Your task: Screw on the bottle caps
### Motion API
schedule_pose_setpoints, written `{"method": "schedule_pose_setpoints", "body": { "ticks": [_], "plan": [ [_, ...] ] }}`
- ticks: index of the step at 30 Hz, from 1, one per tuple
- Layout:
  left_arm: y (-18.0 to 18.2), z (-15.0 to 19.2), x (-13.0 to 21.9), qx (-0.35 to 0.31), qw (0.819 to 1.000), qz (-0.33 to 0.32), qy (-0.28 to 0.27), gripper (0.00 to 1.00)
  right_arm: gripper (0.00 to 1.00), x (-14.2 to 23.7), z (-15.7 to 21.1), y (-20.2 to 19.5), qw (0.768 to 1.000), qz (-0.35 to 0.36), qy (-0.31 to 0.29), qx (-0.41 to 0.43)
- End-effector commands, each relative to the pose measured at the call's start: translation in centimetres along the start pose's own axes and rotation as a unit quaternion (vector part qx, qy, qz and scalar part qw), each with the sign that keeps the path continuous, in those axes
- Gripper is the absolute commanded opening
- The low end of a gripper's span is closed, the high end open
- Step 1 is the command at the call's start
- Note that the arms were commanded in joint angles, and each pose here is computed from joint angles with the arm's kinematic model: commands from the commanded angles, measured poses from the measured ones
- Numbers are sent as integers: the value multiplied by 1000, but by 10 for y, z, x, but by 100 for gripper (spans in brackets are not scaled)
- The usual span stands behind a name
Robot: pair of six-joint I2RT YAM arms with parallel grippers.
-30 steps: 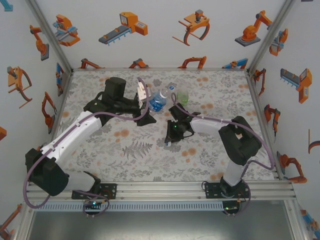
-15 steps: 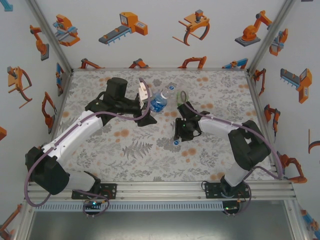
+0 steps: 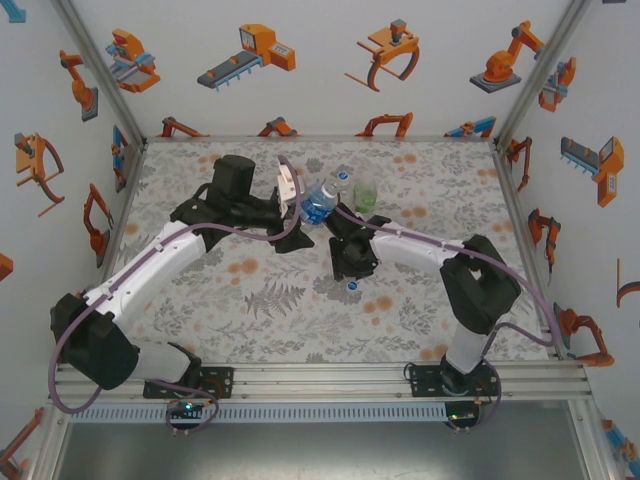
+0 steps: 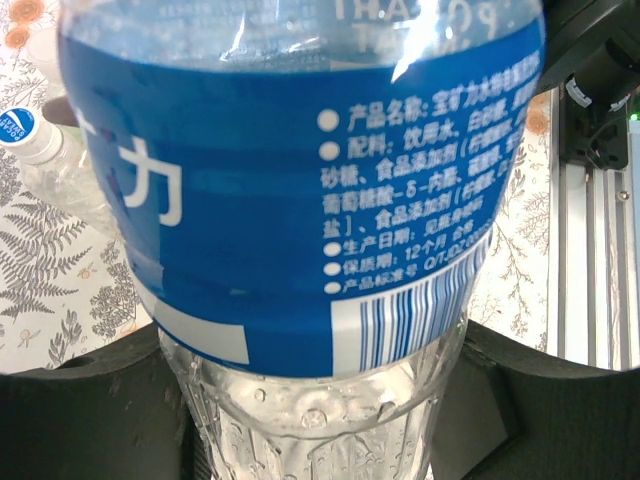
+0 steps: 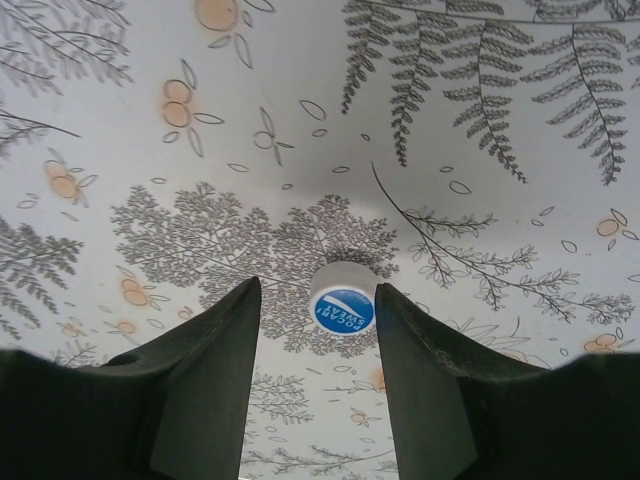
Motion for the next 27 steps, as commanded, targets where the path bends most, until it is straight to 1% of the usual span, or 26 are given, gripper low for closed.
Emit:
{"method": "schedule_pose_setpoints", "body": {
  "ticks": [1,12,17,22,27],
  "plan": [
    [-3,-1,-2,0,1000,11,-4,7,48,-3,6,-4,1000,20,16,-2],
    [-2,0,-4,3,1000,13,-1,7,42,-12,15,4,999,-22,31,-24],
    [-1,1,-6,5,1000,14,0,7,42,-9,19,3,999,-16,30,-24],
    [-2,1,-7,6,1000,16,2,7,43,-4,20,-2,999,7,23,-22],
    [-2,1,-8,5,1000,18,3,7,43,-8,24,0,999,-5,35,-26]
  ]
}}
Point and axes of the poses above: each hand's point on the last joint's axis, 136 mm out from that joint toward the fingers, its own x axis back along the fingers, its own y axis along the line the jaws close on, z = x × y, the point moved 8 cm from there along x, back along the fingers, and after that the axes turned 14 degrees about x, right-handed, at the moved point
